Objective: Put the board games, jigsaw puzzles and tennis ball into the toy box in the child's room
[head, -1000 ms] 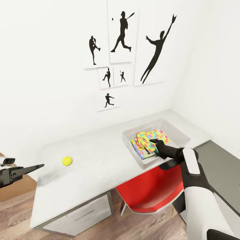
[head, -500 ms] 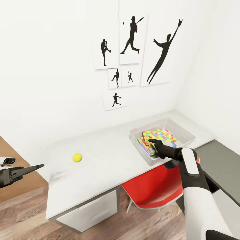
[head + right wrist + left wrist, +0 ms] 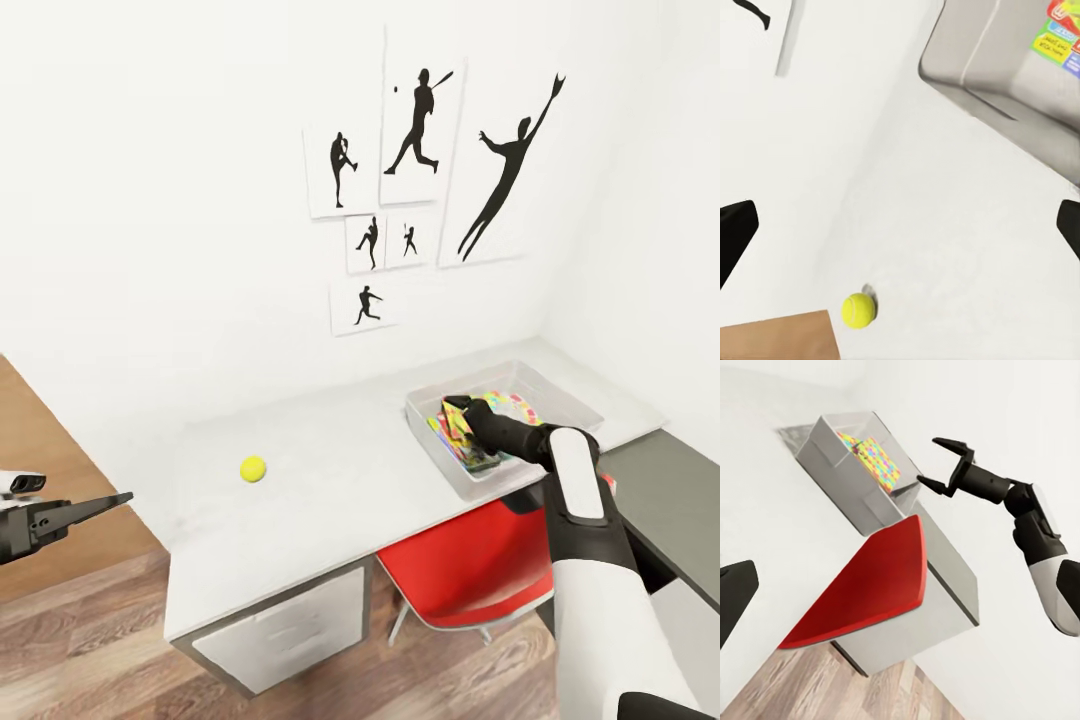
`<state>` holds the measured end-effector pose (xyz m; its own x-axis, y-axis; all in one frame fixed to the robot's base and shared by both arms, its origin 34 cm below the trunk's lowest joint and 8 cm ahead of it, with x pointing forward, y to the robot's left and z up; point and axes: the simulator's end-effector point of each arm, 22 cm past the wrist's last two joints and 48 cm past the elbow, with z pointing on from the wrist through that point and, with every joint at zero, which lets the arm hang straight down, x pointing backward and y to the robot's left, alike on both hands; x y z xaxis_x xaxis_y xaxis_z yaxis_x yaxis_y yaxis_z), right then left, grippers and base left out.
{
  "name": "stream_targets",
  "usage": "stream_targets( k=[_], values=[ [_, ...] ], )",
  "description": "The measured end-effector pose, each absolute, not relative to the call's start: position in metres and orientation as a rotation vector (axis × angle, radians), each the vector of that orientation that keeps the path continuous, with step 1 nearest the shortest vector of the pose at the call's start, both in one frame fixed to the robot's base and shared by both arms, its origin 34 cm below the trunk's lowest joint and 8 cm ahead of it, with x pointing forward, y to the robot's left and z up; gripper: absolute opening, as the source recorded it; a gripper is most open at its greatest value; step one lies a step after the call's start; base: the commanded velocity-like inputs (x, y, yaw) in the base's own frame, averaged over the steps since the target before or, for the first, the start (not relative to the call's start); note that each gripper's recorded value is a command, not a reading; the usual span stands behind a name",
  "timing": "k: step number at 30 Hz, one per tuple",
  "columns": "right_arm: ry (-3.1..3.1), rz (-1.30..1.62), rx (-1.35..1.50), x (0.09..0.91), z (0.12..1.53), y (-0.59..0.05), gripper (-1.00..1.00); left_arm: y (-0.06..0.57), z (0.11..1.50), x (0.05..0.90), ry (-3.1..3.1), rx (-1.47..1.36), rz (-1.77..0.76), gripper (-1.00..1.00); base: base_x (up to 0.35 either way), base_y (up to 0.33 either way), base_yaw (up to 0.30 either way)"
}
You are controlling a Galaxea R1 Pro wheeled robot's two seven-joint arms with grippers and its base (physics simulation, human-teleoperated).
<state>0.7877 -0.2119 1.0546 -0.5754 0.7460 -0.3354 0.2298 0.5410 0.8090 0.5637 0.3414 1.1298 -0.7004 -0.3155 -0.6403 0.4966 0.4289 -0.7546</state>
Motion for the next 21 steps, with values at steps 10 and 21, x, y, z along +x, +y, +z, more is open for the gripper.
stream_targets(
  k=[10,21],
  values=[
    [2.115,0.960,0.689,0.786,1.068,-0.186,1.00,0.342,1.137,0.562,1.908,0.163,-1.348,1.00,0.000,0.062,0.095],
    [2.167,0.954,0.537,0.780,1.079,-0.137,1.00,0.342,1.146,0.559,1.893,0.175,-1.342,1.00,0.000,0.064,0.094]
  ],
)
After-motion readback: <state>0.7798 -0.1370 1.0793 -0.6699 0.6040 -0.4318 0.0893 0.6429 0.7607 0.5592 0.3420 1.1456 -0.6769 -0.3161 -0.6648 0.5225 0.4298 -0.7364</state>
